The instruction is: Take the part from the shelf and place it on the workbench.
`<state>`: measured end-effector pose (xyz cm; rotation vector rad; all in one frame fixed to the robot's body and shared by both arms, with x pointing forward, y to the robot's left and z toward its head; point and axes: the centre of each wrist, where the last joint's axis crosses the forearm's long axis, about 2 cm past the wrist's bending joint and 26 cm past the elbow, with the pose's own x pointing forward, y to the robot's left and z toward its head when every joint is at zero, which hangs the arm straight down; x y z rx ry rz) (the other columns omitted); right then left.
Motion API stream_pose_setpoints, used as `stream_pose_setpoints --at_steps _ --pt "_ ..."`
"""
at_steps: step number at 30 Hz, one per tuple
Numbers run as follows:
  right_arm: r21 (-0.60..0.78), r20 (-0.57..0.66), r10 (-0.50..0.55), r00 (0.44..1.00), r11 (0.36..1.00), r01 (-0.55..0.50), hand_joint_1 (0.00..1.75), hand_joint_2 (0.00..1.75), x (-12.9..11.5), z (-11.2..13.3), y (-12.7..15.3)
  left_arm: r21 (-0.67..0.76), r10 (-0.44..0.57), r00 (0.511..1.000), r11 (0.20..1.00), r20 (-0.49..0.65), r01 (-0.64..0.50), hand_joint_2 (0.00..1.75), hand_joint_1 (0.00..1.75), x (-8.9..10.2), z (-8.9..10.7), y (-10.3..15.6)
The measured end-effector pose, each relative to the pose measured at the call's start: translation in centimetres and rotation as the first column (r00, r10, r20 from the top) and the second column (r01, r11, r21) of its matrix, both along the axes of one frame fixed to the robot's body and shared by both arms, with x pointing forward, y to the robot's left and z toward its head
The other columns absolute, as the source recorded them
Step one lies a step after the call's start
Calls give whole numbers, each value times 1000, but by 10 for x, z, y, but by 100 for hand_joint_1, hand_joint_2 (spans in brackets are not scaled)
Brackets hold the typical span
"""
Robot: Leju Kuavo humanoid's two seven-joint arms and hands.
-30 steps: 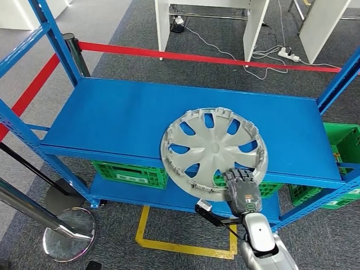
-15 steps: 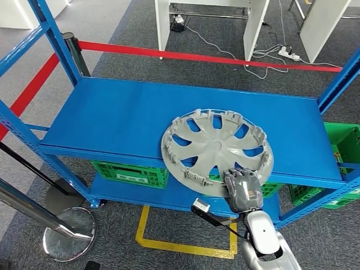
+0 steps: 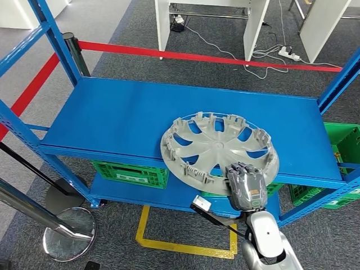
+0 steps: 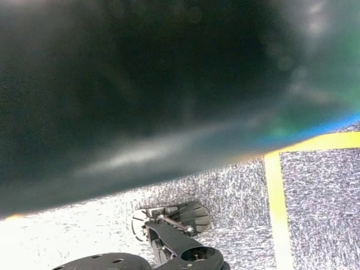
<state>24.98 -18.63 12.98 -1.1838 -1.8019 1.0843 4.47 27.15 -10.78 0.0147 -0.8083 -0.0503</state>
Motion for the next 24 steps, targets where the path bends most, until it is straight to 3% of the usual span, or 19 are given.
stream_pose_setpoints --at_steps 4,10,17,24 --pt "30 94 1 996 1000 -4 175 175 -2 14 0 -8 4 1000 1000 -3 -4 0 0 0 0 0" --pt "82 310 -1 951 996 -25 175 175 -14 61 1 -12 -3 1000 1000 -19 2 0 0 -1 0 0" --pt "121 568 -7 823 990 -75 175 175 -36 118 -3 -18 2 999 1000 -38 -2 0 0 -1 0 0" --pt "142 699 -23 715 984 -106 175 175 -54 142 -11 17 -10 999 1000 -43 11 0 0 -2 0 4"
